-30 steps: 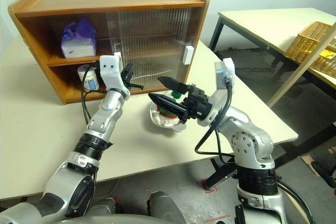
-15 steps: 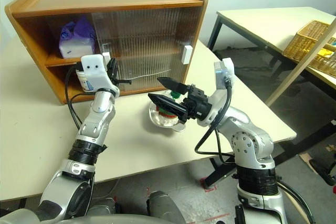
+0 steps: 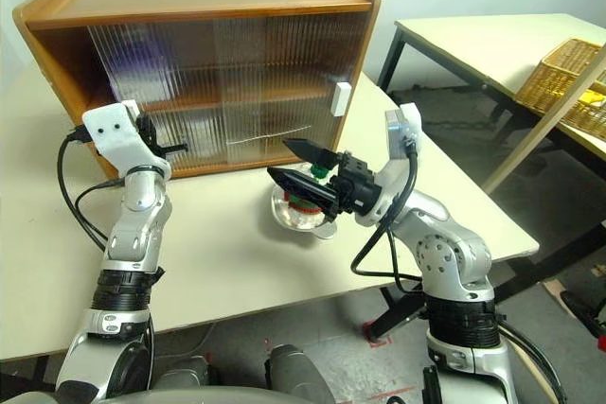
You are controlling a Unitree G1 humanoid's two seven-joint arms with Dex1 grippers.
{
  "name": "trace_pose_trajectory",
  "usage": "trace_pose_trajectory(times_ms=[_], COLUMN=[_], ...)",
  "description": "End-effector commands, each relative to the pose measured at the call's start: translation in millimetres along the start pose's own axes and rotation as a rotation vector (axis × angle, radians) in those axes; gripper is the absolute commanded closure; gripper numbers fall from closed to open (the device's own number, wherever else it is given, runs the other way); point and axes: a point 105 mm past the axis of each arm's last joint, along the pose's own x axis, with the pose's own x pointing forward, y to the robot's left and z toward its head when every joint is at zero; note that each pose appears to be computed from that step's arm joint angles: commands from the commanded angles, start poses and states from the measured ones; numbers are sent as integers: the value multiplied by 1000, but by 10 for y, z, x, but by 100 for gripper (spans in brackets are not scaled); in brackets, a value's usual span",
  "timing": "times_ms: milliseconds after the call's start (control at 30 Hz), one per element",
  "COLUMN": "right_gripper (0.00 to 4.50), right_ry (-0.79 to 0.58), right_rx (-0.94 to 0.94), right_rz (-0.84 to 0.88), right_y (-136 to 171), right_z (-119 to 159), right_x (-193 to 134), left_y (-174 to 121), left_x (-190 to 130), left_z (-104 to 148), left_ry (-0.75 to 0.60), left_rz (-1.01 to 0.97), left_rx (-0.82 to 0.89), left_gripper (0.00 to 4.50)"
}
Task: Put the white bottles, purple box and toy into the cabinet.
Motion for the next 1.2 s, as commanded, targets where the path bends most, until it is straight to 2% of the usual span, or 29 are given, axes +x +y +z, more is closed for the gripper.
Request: trace_pose_trajectory(times_ms=[33, 300, 500, 567, 733, 800, 867, 1000, 1100, 1200], right_gripper=[0, 0, 0, 0, 0, 0, 0, 0, 0, 0], right_ry=[6, 5, 5, 4, 5, 5, 6, 5, 4, -4], right_rx=[2, 5, 5, 4, 2, 1, 0, -1, 0, -1], right_rz=[16, 28, 33, 34, 35, 34, 33, 30, 26, 8], right_y=[1, -4, -4, -3, -1, -4, -11, -19, -21, -40], right_z=[-7, -16, -22, -22, -21, -17, -14, -10, -17, -13], right_x=[29, 44, 52, 55, 59, 55, 53, 51, 40, 23], left_y=[186, 476, 529, 453, -164, -314, -413, -559, -688, -608], left_x=[-8, 22, 49, 41, -136, -249, -345, -500, -695, -741], left_z=[-38, -32, -16, -16, 108, 141, 158, 197, 250, 235], left_ry=[15, 11, 2, 2, -33, -45, -48, -33, -11, -4], left_rz=[63, 158, 160, 113, -301, -431, -528, -687, -888, -1012], left_rx=[29, 54, 60, 48, -112, -109, -108, -165, -239, -222], left_gripper=[448, 448, 448, 448, 448, 411, 355, 216, 102, 3])
